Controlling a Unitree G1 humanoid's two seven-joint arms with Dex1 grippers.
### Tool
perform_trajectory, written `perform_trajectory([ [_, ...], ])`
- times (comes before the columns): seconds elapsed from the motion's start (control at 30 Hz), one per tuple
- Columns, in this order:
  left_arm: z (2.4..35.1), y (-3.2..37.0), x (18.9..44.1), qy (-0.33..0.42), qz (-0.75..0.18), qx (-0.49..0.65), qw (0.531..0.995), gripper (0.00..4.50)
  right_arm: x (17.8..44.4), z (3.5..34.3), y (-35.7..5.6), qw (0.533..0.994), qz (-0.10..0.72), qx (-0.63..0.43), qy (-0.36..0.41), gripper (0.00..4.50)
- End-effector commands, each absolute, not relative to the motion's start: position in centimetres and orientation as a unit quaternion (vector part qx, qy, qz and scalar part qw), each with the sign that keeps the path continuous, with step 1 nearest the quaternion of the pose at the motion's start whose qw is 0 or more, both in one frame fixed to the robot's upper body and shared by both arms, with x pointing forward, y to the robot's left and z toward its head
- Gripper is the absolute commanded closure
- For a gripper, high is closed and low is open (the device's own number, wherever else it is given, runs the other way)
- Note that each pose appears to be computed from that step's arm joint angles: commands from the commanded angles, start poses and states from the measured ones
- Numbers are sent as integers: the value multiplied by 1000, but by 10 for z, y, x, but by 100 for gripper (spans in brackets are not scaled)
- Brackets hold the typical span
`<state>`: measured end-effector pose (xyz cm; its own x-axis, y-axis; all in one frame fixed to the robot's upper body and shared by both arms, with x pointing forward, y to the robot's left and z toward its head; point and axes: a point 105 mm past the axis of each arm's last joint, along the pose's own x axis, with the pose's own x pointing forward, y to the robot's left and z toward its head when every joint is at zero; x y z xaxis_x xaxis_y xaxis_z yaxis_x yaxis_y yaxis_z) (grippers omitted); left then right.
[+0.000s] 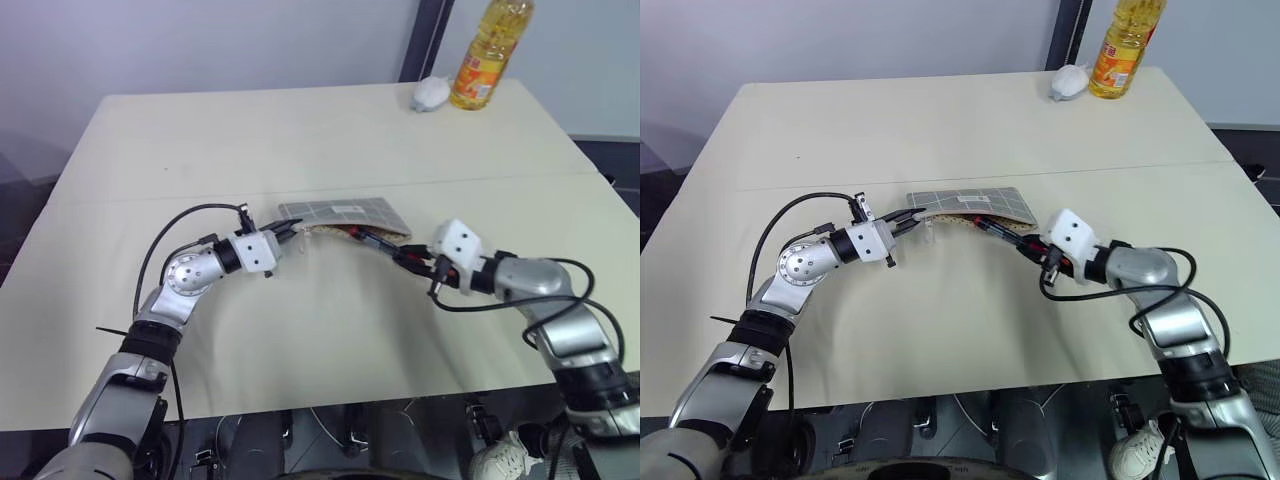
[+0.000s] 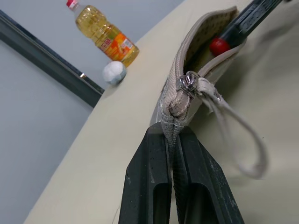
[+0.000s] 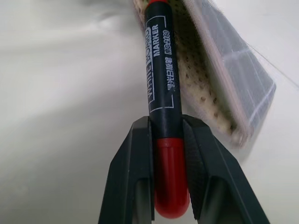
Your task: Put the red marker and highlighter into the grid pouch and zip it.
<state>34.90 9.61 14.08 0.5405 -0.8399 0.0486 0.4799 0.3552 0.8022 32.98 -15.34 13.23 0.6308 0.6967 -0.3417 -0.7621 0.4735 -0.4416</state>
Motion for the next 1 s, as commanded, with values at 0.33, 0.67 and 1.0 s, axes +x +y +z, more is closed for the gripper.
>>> perform_trajectory([
  [0.33, 158, 75, 335, -262, -461, 342, 776, 450, 344, 147, -96, 751, 487, -444, -44, 416],
  [0.67, 153, 86, 338, -237, -444, 345, 793, 450, 329, 177, -119, 799, 497, -330, -73, 5],
  [1.0, 156, 69, 340, -238, -444, 346, 791, 450, 255, 169, -118, 793, 600, -85, 59, 5],
])
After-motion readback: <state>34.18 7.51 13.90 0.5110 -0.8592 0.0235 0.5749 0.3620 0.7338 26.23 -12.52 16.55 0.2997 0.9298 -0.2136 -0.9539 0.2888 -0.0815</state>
